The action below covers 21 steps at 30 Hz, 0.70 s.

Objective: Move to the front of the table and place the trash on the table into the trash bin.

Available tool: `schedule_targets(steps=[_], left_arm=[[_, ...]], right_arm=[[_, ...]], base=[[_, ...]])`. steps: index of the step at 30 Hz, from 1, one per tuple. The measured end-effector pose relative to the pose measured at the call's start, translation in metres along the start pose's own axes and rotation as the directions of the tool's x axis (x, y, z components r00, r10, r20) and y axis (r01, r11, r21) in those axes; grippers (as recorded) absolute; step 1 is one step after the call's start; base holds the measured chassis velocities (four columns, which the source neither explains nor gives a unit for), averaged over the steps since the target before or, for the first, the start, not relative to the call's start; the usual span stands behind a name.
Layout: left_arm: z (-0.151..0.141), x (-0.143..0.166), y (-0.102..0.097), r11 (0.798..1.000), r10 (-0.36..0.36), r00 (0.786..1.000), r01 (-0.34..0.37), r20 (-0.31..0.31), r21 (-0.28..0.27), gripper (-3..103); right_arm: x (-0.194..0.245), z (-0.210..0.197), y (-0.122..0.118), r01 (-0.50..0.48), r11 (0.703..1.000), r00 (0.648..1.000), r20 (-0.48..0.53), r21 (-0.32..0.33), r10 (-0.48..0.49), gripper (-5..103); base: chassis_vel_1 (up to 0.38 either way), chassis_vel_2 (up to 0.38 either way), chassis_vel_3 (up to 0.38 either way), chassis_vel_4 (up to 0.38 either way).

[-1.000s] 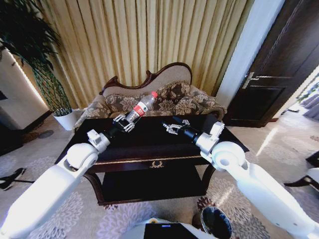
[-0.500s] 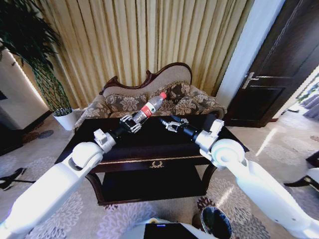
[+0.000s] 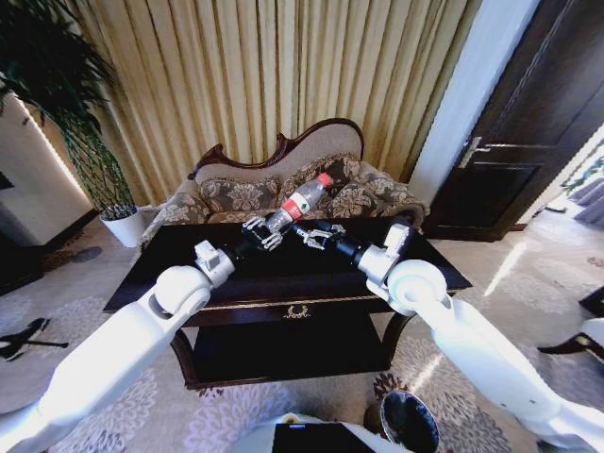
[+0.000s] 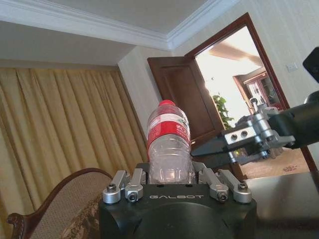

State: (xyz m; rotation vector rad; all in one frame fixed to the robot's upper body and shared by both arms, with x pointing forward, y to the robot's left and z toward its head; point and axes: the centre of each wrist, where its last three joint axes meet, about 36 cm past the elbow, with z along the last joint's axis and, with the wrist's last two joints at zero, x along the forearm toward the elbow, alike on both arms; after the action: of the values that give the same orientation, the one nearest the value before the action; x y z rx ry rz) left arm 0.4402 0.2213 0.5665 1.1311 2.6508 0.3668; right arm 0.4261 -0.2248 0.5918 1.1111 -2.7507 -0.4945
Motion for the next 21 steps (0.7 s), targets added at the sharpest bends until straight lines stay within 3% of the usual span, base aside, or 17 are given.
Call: schedule_targets(steps=[21], left_arm=[[0.01, -0.013, -0.015, 0.998, 0.053, 0.998, -0.053, -0.016, 0.018, 40]], right_arm=[[-0.016, -0.014, -0.003, 0.026, 0.999, 0.999, 0.029, -0.036, -0.025, 100]], base=[[0.0, 0.0, 0.0, 0.0]])
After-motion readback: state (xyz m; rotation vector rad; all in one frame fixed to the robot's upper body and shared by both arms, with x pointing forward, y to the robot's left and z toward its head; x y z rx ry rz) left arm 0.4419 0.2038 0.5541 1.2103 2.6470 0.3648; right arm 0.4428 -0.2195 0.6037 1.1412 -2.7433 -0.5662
